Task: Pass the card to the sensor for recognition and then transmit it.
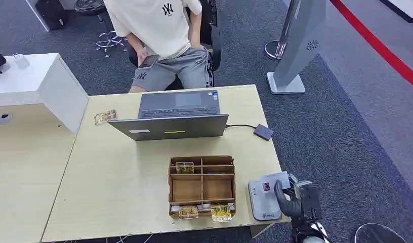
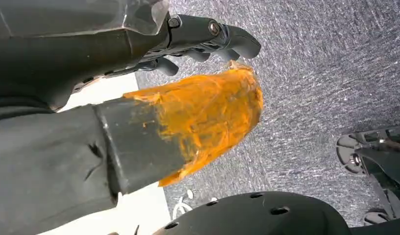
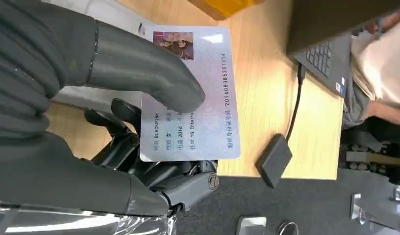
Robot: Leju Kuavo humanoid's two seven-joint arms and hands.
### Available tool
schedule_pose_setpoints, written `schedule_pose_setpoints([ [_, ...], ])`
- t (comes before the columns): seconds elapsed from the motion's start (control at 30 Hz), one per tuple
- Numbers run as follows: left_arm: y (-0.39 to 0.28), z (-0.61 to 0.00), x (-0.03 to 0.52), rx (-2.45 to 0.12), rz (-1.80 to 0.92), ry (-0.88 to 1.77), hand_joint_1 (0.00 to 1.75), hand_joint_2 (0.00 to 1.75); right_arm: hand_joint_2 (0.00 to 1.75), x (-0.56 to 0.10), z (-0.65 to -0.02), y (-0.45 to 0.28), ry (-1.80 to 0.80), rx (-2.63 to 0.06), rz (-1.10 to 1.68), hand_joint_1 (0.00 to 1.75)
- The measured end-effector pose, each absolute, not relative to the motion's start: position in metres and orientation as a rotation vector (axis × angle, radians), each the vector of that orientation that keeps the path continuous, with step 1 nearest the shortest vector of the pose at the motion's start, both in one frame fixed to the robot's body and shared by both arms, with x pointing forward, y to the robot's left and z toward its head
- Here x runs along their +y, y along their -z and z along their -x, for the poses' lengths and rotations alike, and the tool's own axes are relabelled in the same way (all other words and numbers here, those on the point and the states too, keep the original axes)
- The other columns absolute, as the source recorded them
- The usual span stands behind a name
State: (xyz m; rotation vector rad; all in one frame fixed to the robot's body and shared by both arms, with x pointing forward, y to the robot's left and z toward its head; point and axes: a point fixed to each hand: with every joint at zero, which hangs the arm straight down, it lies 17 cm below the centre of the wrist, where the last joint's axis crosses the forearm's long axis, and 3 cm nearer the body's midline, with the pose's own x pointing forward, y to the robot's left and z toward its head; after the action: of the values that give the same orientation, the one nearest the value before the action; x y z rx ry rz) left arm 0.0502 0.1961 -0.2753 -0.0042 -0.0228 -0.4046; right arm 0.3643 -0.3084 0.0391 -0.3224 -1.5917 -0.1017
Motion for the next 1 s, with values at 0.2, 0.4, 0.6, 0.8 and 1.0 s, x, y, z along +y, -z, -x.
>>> schedule_pose_setpoints([
  [0.2,0.275,-0.051,0.196,-0.028,0.006,0.401,0.0,0.0,1.75,-0.298,-0.365,-0.041,0.055,-1.594,0.345,1.75],
  [0.4,0.275,-0.051,0.196,-0.03,0.006,0.397,0.0,0.0,1.75,-0.308,-0.362,-0.047,0.021,-1.603,0.386,1.75],
  [0.6,0.276,-0.051,0.198,-0.029,0.004,0.388,0.0,0.0,1.75,-0.312,-0.358,-0.055,-0.077,-1.618,0.408,1.75],
  [0.8,0.276,-0.051,0.2,-0.027,0.003,0.376,0.0,0.0,1.75,-0.304,-0.355,-0.064,-0.151,-1.635,0.391,1.75],
  [1.0,0.276,-0.051,0.2,-0.029,0.001,0.372,0.0,0.0,1.75,-0.278,-0.352,-0.062,-0.216,-1.632,0.347,1.75],
])
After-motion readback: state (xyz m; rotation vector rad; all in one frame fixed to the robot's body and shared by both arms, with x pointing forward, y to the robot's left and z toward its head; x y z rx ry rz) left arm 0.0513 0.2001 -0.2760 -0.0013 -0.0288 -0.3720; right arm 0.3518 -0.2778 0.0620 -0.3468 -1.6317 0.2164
